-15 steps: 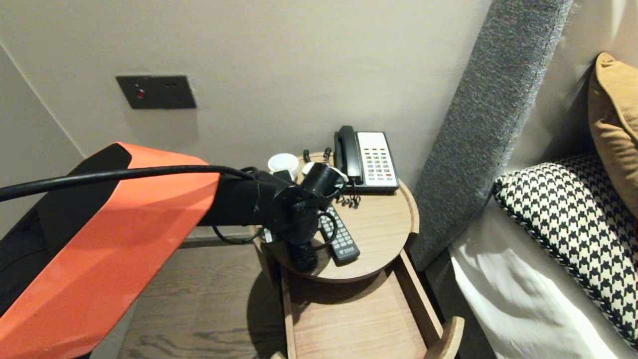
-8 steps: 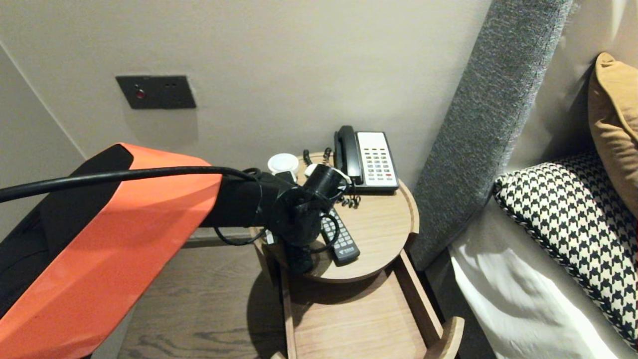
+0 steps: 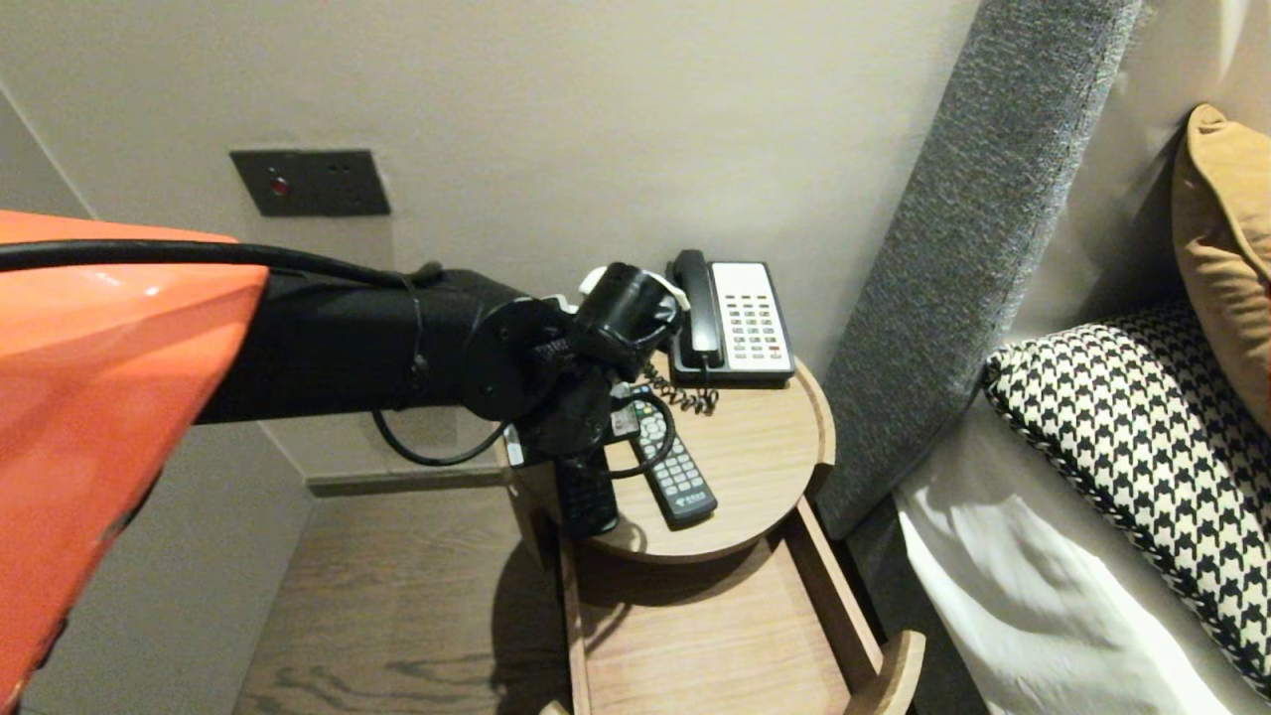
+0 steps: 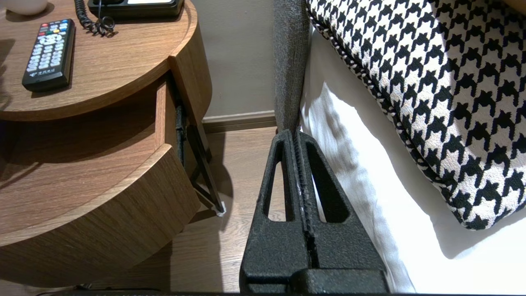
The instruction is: Put the remote controls on the table in the drawer one by one
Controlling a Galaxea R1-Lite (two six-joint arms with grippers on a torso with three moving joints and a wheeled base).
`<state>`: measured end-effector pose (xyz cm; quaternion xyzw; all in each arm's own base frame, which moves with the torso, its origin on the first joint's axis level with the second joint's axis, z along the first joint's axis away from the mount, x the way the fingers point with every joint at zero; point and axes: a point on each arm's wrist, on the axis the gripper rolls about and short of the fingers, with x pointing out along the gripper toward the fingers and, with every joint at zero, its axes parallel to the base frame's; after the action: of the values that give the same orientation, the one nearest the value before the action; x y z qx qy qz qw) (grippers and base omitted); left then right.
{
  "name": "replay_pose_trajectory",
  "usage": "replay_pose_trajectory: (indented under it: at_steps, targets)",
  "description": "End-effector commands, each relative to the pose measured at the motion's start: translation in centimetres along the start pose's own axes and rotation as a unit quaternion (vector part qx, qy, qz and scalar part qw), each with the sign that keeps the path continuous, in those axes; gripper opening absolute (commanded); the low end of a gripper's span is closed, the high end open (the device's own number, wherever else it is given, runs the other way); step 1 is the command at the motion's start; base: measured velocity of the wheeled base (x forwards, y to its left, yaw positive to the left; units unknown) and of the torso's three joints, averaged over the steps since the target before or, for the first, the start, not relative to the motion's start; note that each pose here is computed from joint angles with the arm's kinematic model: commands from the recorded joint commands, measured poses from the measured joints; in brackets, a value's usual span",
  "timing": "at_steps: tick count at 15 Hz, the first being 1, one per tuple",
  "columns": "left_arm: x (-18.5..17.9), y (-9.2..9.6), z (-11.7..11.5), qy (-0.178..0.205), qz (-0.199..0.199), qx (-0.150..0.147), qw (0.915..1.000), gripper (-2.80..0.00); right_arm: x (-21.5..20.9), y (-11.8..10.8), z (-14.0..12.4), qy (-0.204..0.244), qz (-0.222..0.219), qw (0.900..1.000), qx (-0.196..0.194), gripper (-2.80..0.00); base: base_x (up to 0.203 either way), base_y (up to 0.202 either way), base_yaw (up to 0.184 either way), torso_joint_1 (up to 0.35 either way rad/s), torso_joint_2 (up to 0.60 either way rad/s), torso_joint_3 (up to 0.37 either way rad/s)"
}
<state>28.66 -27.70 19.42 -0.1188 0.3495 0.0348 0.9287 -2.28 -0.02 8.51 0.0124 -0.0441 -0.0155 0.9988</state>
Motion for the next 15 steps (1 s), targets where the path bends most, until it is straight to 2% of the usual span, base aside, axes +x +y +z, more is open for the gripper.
replay_pose_trajectory:
  at_steps: [1, 2, 4, 8, 10, 15]
  targets:
    - [-3.8, 1.4, 1.7, 0.003, -0.025, -0.013, 0.9996, -2.8, 0.2, 0.0, -1.1, 0.019, -0.001, 1.0, 0.0, -2.8, 0.0, 0.0, 0.0, 0.0, 0.0, 0.0]
    - [-4.7, 2.0, 1.9, 0.016, -0.029, -0.01, 0.9994, -2.8, 0.2, 0.0, -1.1, 0.019, -0.001, 1.0, 0.0, -2.8, 0.0, 0.0, 0.0, 0.0, 0.0, 0.0]
    - [-6.1, 3.0, 1.8, 0.068, -0.045, 0.002, 0.9967, -2.8, 0.2, 0.0, -1.1, 0.019, -0.001, 1.0, 0.0, -2.8, 0.0, 0.0, 0.0, 0.0, 0.0, 0.0]
    - [-8.0, 5.1, 0.5, 0.175, -0.051, 0.032, 0.9828, -2.8, 0.2, 0.0, -1.1, 0.019, -0.001, 1.0, 0.0, -2.8, 0.0, 0.0, 0.0, 0.0, 0.0, 0.0]
    - [-8.5, 5.8, -0.3, 0.21, -0.054, 0.041, 0.9754, -2.8, 0.2, 0.0, -1.1, 0.019, -0.001, 1.0, 0.0, -2.8, 0.0, 0.0, 0.0, 0.0, 0.0, 0.0]
    - [-9.1, 5.4, -3.6, 0.276, -0.057, 0.09, 0.9553, -2.8, 0.2, 0.0, -1.1, 0.019, -0.001, 1.0, 0.0, -2.8, 0.0, 0.0, 0.0, 0.0, 0.0, 0.0]
